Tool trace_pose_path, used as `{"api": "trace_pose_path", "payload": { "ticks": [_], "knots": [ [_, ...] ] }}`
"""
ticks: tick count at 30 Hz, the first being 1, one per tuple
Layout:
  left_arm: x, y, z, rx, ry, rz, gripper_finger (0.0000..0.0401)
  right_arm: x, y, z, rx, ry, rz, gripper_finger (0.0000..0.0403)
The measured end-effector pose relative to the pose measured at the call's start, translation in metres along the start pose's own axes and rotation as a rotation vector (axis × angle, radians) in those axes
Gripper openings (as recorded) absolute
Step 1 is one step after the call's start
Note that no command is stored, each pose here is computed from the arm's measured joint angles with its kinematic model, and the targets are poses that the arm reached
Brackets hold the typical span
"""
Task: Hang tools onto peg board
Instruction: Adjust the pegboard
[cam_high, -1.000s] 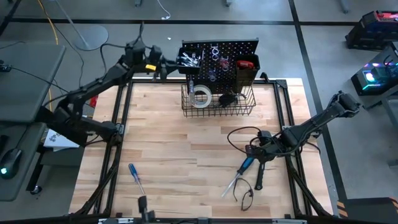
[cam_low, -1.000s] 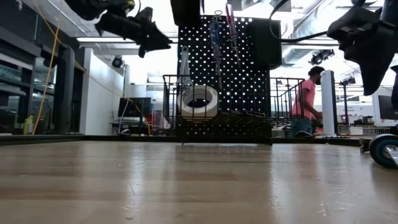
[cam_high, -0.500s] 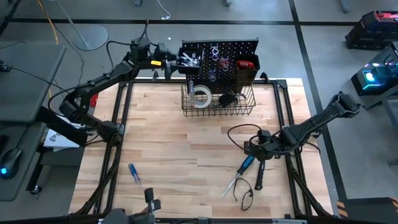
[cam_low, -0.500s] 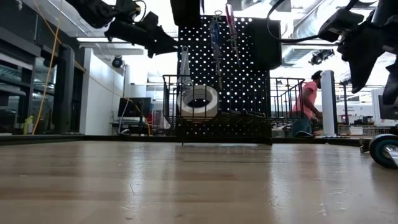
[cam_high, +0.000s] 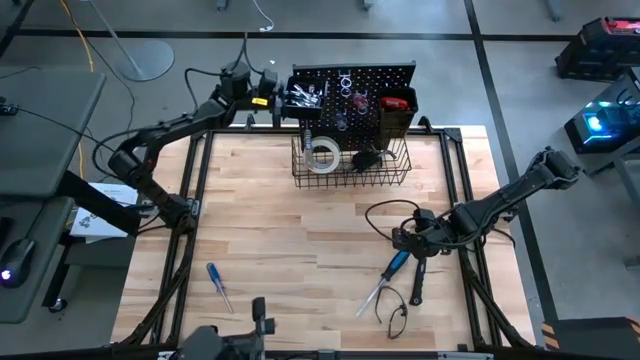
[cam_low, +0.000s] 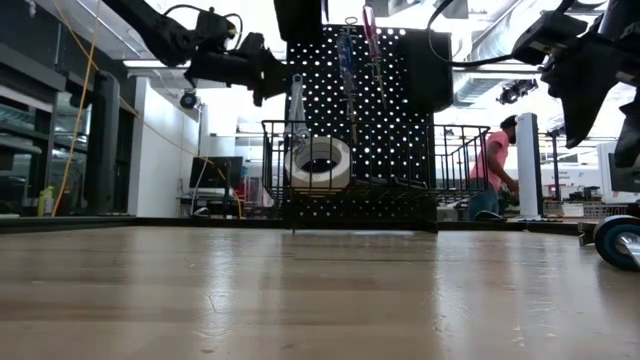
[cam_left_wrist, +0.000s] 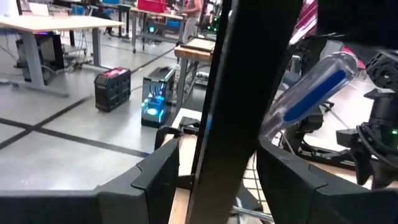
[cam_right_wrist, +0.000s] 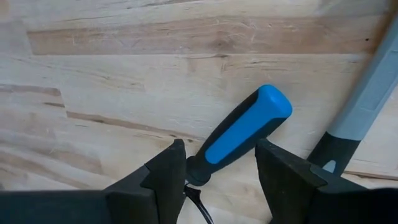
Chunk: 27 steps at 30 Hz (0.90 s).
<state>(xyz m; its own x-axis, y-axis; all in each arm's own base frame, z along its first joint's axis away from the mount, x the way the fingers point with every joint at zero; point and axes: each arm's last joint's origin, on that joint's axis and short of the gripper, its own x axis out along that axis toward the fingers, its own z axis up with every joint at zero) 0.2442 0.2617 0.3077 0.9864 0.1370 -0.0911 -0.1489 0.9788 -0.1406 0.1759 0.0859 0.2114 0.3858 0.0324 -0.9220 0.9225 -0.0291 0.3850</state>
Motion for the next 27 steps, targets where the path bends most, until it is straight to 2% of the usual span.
{"api": "trace_pose_path", "payload": {
  "ticks": [7, 9, 12, 13, 14, 20, 27],
  "knots": [
    [0.013, 0.003, -0.009, 0.014, -0.009, -0.018, 0.0187, 0.000, 0.000, 0.000, 0.001, 0.001, 0.001, 0.0184],
    [0.013, 0.002, -0.010, 0.011, -0.007, -0.020, 0.0162, 0.000, 0.000, 0.000, 0.001, 0.001, 0.002, 0.0184],
    [0.013, 0.003, -0.010, 0.012, -0.004, -0.020, 0.0091, 0.000, 0.000, 0.000, 0.002, 0.001, 0.004, 0.0184],
    [0.012, 0.003, -0.009, 0.051, -0.010, -0.033, 0.0065, 0.000, 0.000, 0.000, 0.003, 0.000, 0.004, 0.0184],
    [0.012, 0.003, -0.010, 0.065, -0.007, -0.044, 0.0059, 0.000, 0.000, 0.000, 0.003, -0.002, 0.006, 0.0184],
    [0.005, 0.009, -0.009, 0.042, -0.003, -0.047, 0.0059, 0.000, 0.003, -0.001, 0.005, 0.009, 0.029, 0.0184],
    [-0.017, 0.008, -0.002, -0.013, 0.050, -0.072, 0.0060, 0.000, 0.003, -0.001, 0.006, 0.012, 0.036, 0.0184]
  ]
}}
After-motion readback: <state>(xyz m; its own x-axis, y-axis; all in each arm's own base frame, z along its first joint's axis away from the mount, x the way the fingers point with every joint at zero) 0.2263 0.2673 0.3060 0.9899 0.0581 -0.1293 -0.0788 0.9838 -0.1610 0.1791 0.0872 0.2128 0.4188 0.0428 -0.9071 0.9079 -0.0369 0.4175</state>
